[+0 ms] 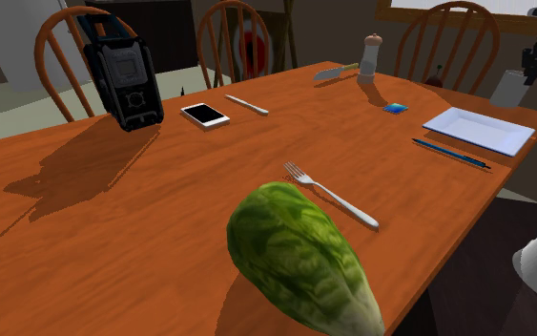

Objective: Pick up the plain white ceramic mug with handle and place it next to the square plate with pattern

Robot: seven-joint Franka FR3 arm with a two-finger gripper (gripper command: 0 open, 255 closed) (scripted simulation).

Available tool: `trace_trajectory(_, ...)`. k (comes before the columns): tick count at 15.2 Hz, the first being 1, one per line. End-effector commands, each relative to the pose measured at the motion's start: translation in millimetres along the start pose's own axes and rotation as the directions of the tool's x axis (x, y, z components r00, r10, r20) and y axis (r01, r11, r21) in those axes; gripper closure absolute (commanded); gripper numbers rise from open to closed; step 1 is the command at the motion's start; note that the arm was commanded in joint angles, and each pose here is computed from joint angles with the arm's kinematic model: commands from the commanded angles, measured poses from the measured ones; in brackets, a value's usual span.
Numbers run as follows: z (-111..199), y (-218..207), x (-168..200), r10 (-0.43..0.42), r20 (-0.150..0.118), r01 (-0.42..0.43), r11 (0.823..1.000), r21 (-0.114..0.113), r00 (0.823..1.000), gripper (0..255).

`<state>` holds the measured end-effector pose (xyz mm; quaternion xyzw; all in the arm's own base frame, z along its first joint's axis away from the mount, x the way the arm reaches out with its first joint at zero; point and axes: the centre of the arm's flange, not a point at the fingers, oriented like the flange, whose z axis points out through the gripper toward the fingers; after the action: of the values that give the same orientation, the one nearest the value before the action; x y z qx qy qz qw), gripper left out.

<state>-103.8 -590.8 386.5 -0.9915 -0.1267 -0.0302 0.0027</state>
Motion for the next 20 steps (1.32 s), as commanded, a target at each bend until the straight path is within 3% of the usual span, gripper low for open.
trace_trajectory(1,3,0,0,0.000,0.000,0.000,1.000,0.000,1.000,255)
trace_trajectory(7,3,0,0,0.000,0.000,0.000,1.000,0.000,1.000,255)
trace_trajectory(8,3,0,0,0.000,0.000,0.000,1.000,0.000,1.000,0)
trace_trajectory(13,3,0,0,0.000,0.000,0.000,1.000,0.000,1.000,0)
trace_trajectory(17,-47,0,0,0.000,0.000,0.000,1.000,0.000,1.000,0)
trace_trajectory(20,-47,0,0,0.000,0.000,0.000,1.000,0.000,1.000,0)
